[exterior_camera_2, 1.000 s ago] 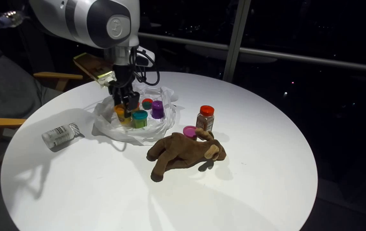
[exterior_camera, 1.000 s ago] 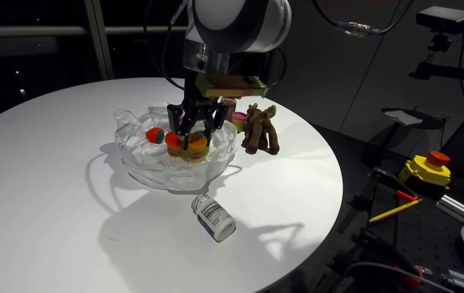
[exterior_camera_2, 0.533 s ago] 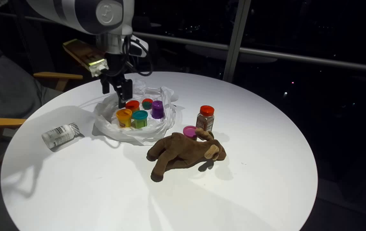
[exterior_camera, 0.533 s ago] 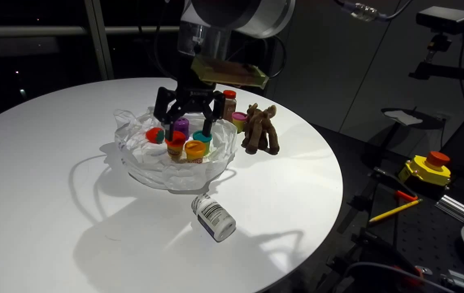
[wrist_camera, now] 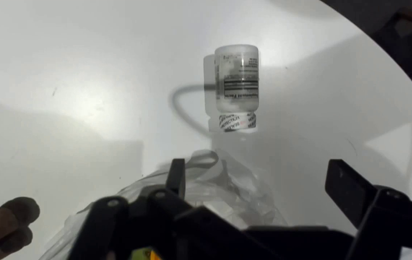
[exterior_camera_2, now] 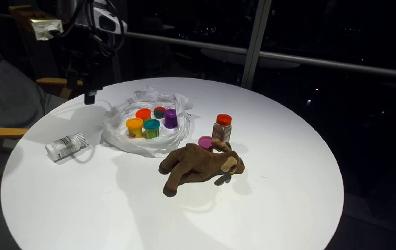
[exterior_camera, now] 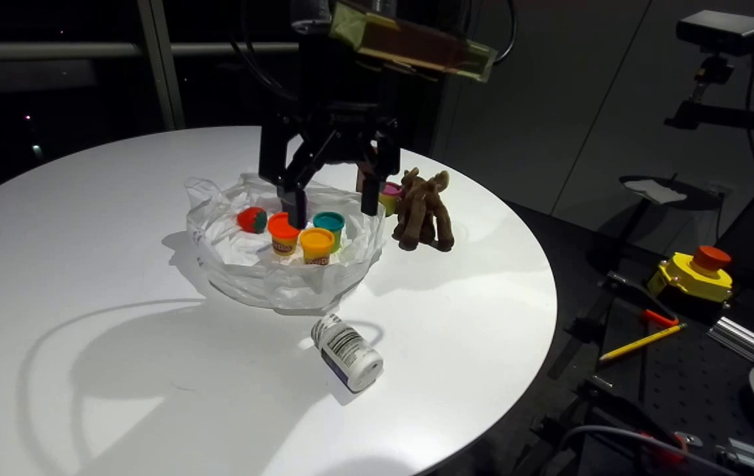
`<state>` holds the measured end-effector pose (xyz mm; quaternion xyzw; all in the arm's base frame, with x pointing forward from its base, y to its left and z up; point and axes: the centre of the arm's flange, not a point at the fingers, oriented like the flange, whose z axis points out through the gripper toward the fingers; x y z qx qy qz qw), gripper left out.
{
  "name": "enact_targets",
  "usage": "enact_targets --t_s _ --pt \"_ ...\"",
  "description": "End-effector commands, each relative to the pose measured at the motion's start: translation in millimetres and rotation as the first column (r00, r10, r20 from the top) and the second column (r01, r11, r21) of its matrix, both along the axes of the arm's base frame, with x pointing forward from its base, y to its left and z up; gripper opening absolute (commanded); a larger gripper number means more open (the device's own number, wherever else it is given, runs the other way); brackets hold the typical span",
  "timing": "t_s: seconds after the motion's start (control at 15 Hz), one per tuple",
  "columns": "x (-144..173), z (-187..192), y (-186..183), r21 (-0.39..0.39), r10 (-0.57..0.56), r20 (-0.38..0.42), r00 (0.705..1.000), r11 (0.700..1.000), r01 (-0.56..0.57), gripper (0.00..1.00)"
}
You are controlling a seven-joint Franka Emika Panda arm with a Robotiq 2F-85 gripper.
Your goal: Put the objects on the table in the plastic
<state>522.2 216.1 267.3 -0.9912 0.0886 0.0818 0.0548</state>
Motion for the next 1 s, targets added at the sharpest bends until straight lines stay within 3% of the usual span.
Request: enact_targets --t_s 0.0,0.53,0.93 --pt "-20 -21 9 -0.018 -0.007 -0.069 0.998 1.0 0.006 1.0" --pt "-35 -80 25 0.033 0.053 -0.096 0.994 0.998 -0.051 1.0" --pt "-35 -118 31 0.036 0.056 -0.047 0.997 0.998 -0.054 1.0"
